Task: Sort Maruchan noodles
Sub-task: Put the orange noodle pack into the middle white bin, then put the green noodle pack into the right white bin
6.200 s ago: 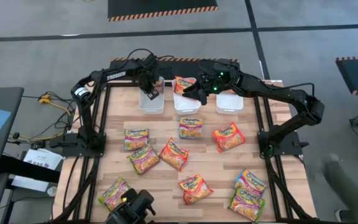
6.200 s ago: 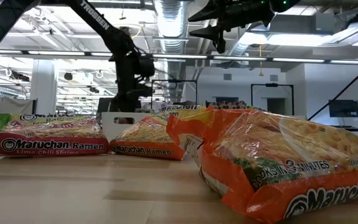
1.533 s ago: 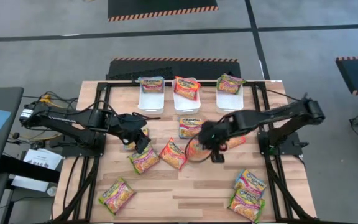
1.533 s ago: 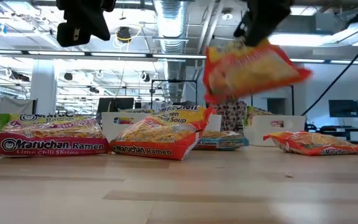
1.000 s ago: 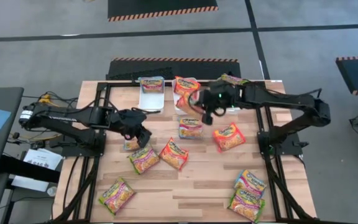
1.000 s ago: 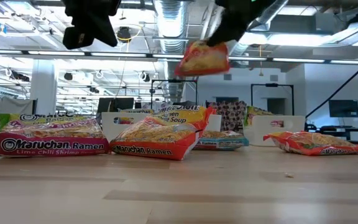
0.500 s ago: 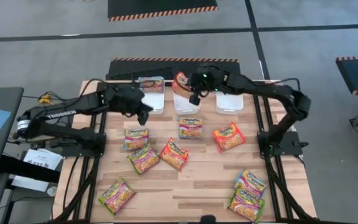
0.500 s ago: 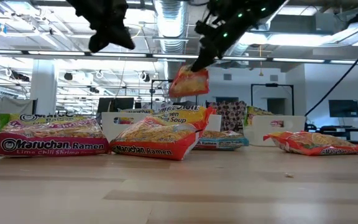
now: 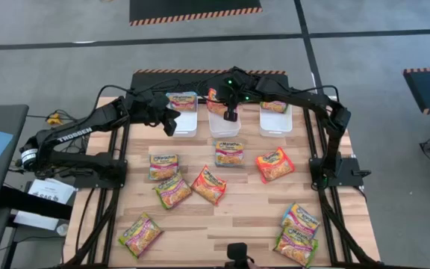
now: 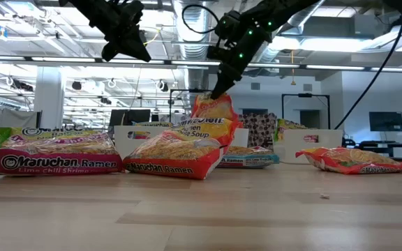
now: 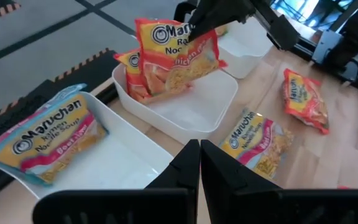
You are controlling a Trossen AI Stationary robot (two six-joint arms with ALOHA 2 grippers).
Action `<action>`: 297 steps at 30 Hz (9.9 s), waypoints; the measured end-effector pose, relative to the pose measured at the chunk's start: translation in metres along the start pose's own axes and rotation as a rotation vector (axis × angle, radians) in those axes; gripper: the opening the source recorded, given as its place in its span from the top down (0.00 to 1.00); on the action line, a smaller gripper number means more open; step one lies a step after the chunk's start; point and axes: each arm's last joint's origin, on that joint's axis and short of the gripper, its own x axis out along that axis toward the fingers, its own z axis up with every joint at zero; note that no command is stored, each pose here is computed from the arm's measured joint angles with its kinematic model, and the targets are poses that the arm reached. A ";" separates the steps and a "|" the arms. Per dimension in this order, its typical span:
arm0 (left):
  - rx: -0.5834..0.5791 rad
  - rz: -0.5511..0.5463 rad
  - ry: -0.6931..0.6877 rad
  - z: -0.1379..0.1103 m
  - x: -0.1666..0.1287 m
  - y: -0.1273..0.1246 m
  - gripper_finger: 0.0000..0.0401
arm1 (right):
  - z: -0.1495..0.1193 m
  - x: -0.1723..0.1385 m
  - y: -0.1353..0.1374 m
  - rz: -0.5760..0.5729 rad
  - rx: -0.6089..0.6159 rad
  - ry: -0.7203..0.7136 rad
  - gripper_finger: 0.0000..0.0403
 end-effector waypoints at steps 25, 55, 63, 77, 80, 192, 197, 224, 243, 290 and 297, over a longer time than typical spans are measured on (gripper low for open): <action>-0.068 0.050 -0.010 0.002 0.001 0.012 1.00 | -0.022 0.017 -0.015 0.100 -0.020 0.041 0.98; -0.055 0.050 0.001 0.001 0.001 0.012 1.00 | -0.032 0.036 -0.005 0.054 -0.068 0.110 0.84; -0.055 0.050 0.006 0.001 0.001 0.013 1.00 | -0.032 0.036 -0.006 0.021 0.003 0.122 0.75; -0.055 -0.009 0.019 0.001 0.001 0.011 1.00 | -0.021 0.029 -0.014 -0.079 0.011 0.126 0.49; -0.055 -0.008 0.020 0.000 0.001 0.011 1.00 | -0.013 0.021 -0.019 -0.111 0.011 0.124 0.48; -0.272 -0.472 0.897 -0.186 0.068 -0.098 0.99 | 0.086 -0.148 0.078 0.081 0.038 0.212 0.48; -0.248 -0.516 0.826 -0.168 0.065 -0.113 1.00 | 0.082 -0.150 0.079 0.091 0.030 0.257 0.48; 0.175 -0.548 0.581 -0.062 0.037 -0.127 1.00 | 0.083 -0.183 0.109 0.244 0.301 0.238 0.48; 0.402 -0.521 0.464 -0.016 0.037 -0.097 1.00 | 0.088 -0.220 0.184 0.301 0.437 0.237 0.48; 0.258 -0.403 0.352 0.002 0.044 -0.088 1.00 | -0.037 -0.105 0.113 0.574 0.563 -0.329 0.55; 0.252 -0.367 0.342 0.003 0.044 -0.087 1.00 | -0.036 -0.093 0.105 0.548 0.537 -0.352 0.51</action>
